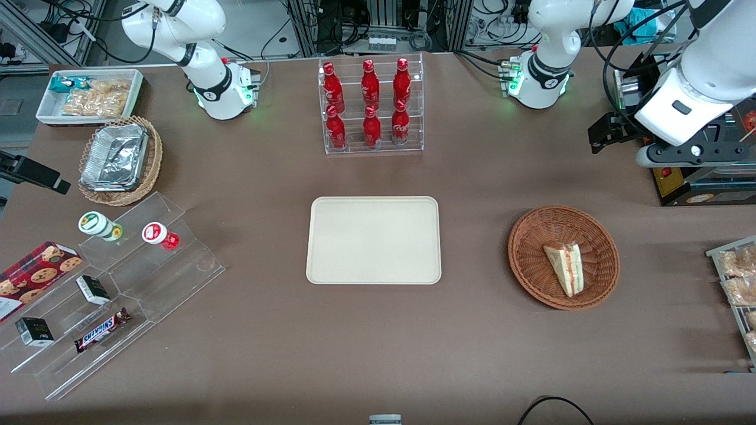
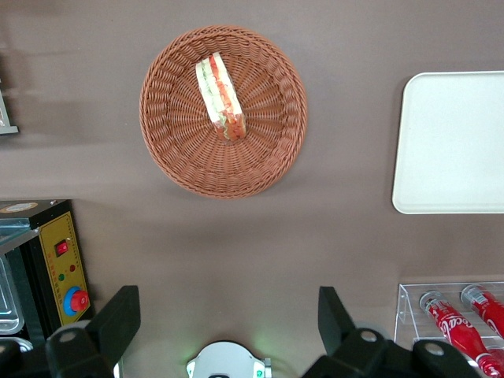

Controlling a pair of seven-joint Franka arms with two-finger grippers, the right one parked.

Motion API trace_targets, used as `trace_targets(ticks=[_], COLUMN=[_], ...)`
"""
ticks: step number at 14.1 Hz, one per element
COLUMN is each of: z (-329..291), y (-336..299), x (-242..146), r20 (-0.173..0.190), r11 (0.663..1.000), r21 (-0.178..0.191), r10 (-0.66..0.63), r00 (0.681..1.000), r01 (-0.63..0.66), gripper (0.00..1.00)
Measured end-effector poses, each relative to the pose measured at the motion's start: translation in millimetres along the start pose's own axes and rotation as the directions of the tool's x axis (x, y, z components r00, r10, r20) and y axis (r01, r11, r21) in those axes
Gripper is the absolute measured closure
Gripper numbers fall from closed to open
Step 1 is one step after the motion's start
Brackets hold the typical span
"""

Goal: Place sandwich from basket to tray
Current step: 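Move the left gripper down over the wrapped sandwich in the wicker basket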

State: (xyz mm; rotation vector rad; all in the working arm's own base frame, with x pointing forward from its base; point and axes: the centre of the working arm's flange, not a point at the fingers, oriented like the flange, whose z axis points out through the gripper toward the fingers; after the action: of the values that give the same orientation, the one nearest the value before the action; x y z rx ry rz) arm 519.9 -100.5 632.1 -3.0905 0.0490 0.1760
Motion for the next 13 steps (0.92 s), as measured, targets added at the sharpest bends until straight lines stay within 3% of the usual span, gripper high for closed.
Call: trace_targets(ticks=[5,9,13], z=[8,78,163], y=[-3,-40,-55], x=[4,56,110], r20=[0.019,0.127,0.179], r11=[1.000,0.998,0.994], r21=[-0.001,-0.034,-0.070], r10=[-0.002,-0.053,-0.072], r00=[1.000,0.990,0.981], r01=[0.002,0.058,0.085], gripper=[0.00,0.00,0.00])
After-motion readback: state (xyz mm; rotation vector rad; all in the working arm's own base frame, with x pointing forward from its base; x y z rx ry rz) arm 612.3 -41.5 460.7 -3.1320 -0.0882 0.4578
